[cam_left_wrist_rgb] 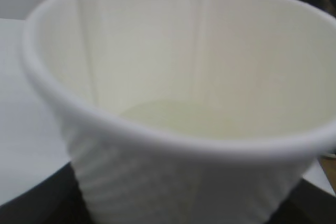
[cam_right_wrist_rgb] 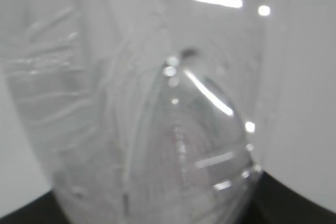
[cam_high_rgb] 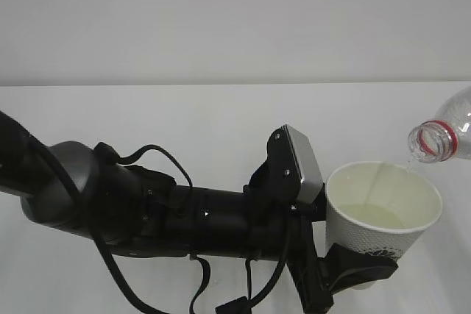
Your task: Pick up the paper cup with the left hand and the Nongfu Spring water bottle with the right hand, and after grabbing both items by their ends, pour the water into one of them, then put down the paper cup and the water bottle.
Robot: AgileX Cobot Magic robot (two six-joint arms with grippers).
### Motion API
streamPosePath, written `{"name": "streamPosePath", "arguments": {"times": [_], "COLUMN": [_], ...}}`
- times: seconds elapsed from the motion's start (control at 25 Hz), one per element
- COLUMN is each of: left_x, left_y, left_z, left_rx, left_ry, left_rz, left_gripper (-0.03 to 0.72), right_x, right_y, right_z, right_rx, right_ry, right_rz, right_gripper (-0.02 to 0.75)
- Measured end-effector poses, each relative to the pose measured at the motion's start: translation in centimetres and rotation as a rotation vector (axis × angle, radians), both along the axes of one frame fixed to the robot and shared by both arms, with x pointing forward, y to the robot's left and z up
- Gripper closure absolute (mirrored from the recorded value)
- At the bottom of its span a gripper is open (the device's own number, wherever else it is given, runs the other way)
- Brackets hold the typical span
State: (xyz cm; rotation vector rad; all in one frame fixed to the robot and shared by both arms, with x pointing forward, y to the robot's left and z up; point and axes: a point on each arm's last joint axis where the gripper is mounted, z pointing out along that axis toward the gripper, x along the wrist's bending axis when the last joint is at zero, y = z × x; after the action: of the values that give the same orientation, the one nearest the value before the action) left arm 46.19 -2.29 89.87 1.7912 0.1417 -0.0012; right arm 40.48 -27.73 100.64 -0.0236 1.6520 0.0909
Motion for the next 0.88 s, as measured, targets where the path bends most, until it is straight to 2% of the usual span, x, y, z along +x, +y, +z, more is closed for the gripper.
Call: {"name": "streamPosePath", "arguments": {"times": [0.88], "left_x": [0.0], "left_y": [0.0], "left_z": [0.0], "left_rx": [0.0], "left_ry": [0.0], "left_rz": [0.0], "left_gripper": [0.154], "right_x": [0.0], "right_y": [0.0], "right_z": [0.0], "right_rx": [-0.005], "right_ry": [0.0], "right_rz": [0.0], "right_gripper": [0.36]}}
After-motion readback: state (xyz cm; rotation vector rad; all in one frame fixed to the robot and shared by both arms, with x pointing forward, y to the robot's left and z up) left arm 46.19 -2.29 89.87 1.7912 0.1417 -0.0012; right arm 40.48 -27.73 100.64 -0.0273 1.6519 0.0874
